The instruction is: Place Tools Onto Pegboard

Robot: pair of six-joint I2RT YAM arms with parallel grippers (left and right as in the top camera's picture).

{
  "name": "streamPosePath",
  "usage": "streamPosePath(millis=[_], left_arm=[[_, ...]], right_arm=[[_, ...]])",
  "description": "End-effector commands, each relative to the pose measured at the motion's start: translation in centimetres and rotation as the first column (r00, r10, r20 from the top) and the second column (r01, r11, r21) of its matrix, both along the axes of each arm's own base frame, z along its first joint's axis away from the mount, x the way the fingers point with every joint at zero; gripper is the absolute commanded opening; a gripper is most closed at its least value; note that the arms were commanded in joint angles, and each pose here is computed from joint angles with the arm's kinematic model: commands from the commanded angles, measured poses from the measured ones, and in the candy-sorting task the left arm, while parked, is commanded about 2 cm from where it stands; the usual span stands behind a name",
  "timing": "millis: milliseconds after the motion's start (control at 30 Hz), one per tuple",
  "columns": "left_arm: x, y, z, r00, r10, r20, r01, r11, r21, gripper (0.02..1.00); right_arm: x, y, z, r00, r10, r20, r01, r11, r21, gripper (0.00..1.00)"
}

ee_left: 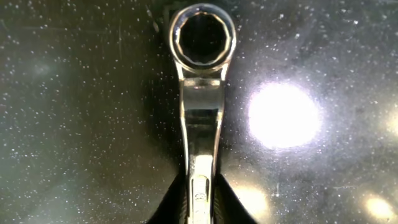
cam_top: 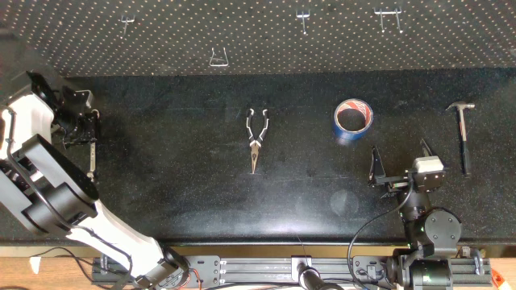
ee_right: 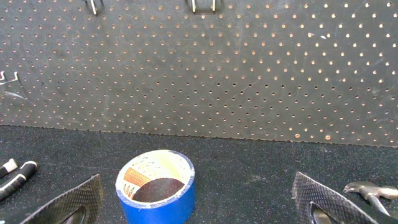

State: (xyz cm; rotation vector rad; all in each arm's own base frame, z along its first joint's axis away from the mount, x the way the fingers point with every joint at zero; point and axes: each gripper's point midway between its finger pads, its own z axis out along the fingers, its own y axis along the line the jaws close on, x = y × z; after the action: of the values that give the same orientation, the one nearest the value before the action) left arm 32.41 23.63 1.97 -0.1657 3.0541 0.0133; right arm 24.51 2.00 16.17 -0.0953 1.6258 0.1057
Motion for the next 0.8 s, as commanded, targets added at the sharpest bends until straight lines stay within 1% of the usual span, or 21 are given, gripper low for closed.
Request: streamPosePath(millis=[33, 133, 200, 333, 400, 500, 667, 733, 800], left_arm=[[0.5, 0.0, -0.4, 1.0, -0.003, 0.006, 0.003, 1.0, -0.018, 0.029], [0.7, 0.1, 0.2, 1.0, -0.002, 0.024, 0.002, 1.0, -0.009, 0.029], [1.0, 0.3, 1.4, 0.998, -0.004, 0.055, 0.003, 1.0, 0.009, 0.029], [1.8, 0.9, 6.2, 0.987, 0.009, 0.163, -0.022, 0.996, 0.083, 0.027], [1.0, 0.8, 8.3, 0.981, 0.055, 0.184, -0.072, 0.993, 0.088, 0.029], [-2.0, 0.6, 11.8, 0.968, 0.121, 0.221, -0.146, 0.984, 0.101, 0.029], [-8.0, 0.8, 14.0, 0.934, 0.214, 0.286, -0.255, 0.96, 0.114, 0.027], [-8.3, 2.1, 14.1, 0.9, 0.229, 0.371, -0.296, 0.946, 0.134, 0.029], [-7.6, 3.3, 14.1, 0.873, 0.22, 0.436, -0.31, 0.939, 0.147, 0.029]], right_arm=[[0.0, 0.0, -0.1, 1.0, -0.003, -0.001, 0.003, 1.0, 0.007, 0.993], [0.0, 0.0, -0.1, 1.0, -0.003, -0.001, 0.003, 1.0, 0.007, 0.993], [0.0, 0.0, -0.1, 1.0, -0.003, -0.001, 0.003, 1.0, 0.007, 0.993], [0.0, 0.0, -0.1, 1.0, -0.003, -0.001, 0.003, 1.0, 0.007, 0.993], [0.0, 0.0, -0.1, 1.0, -0.003, -0.001, 0.003, 1.0, 0.007, 0.993], [0.0, 0.0, -0.1, 1.0, -0.003, -0.001, 0.003, 1.0, 0.007, 0.993], [0.0, 0.0, -0.1, 1.0, -0.003, -0.001, 0.003, 1.0, 0.007, 0.993], [0.0, 0.0, -0.1, 1.0, -0.003, -0.001, 0.003, 1.0, 0.007, 0.993], [0.0, 0.0, -0.1, 1.0, -0.003, -0.001, 0.003, 1.0, 0.007, 0.991]])
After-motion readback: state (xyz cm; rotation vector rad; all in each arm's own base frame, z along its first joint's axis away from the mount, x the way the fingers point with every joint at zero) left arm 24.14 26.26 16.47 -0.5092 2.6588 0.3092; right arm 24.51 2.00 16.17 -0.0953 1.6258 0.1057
